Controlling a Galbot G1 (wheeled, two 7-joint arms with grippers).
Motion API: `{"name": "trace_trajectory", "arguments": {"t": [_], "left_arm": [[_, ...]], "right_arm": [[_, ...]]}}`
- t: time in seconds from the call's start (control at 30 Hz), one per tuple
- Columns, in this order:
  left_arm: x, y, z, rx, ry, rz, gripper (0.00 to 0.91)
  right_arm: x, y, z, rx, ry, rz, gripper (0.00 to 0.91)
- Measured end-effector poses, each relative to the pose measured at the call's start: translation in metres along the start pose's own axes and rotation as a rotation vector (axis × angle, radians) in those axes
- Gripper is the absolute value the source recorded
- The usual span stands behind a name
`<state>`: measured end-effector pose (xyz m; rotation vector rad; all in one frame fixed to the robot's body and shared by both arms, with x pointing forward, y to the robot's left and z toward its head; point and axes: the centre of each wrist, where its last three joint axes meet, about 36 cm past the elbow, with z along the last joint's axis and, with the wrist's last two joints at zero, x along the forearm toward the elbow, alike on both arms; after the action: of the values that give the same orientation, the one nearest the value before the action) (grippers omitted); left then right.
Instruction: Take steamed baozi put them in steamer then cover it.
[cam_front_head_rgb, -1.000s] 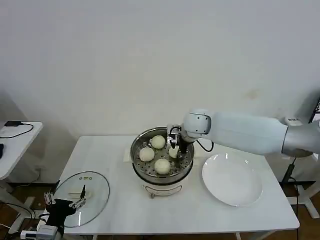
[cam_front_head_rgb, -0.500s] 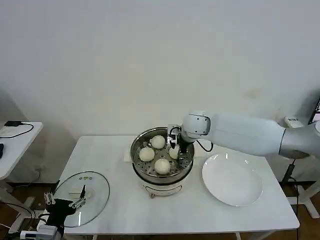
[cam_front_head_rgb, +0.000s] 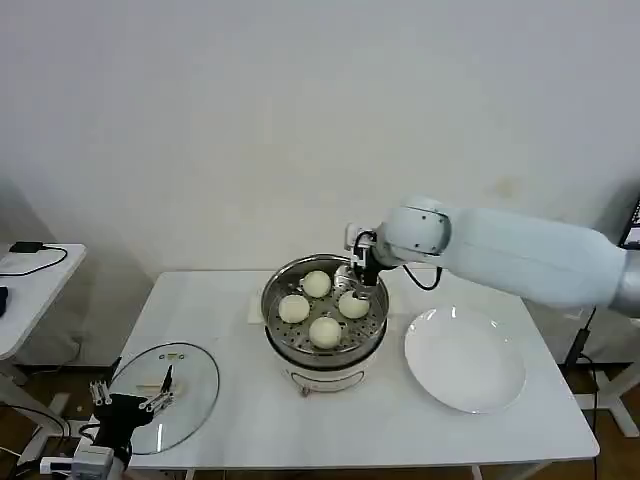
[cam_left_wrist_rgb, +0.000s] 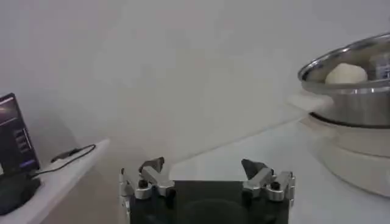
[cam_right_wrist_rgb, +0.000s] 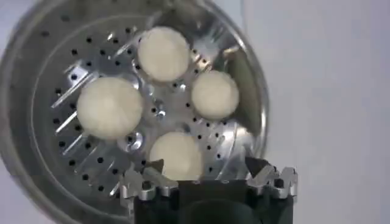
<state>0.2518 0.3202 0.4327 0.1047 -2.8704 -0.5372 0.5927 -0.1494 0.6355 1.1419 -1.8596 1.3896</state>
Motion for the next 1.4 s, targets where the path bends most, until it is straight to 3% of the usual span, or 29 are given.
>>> {"name": "trace_trajectory", "arguments": {"t": [0.2, 0.43, 0.6, 0.73, 0.83, 0.93, 1.07, 1.23, 1.4], "left_arm": [[-0.002, -0.001, 0.008, 0.015, 0.001, -0.018, 0.907], [-0.003, -0.007, 0.019, 0.03, 0.008, -0.036, 0.907], [-0.007, -0.007, 0.027, 0.017, 0.003, -0.076, 0.907], [-0.01, -0.003, 0.035, -0.045, 0.011, -0.101, 0.907], [-0.014, 0.002, 0.041, -0.12, 0.006, -0.121, 0.907], [-0.014, 0.008, 0.051, -0.234, -0.001, -0.152, 0.907], [-0.013, 0.019, 0.068, -0.459, -0.017, -0.18, 0.907], [-0.015, 0.027, 0.092, -0.715, -0.042, -0.181, 0.907], [-0.019, 0.029, 0.116, -0.927, -0.052, -0.157, 0.907]], "right_arm": [[0.016, 0.032, 0.036, -0.085, -0.151, 0.154, 0.907], [0.017, 0.073, 0.078, -0.223, -0.39, 0.385, 0.907], [0.01, 0.103, 0.09, -0.309, -0.584, 0.513, 0.907], [0.0, 0.132, 0.107, -0.433, -0.724, 0.604, 0.907], [-0.006, 0.159, 0.132, -0.553, -0.773, 0.667, 0.907], [-0.004, 0.191, 0.167, -0.681, -0.773, 0.734, 0.907], [0.006, 0.235, 0.22, -0.833, -0.701, 0.833, 0.907], [0.026, 0.279, 0.27, -0.929, -0.6, 0.955, 0.907], [0.036, 0.318, 0.297, -0.993, -0.515, 1.012, 0.907]]}}
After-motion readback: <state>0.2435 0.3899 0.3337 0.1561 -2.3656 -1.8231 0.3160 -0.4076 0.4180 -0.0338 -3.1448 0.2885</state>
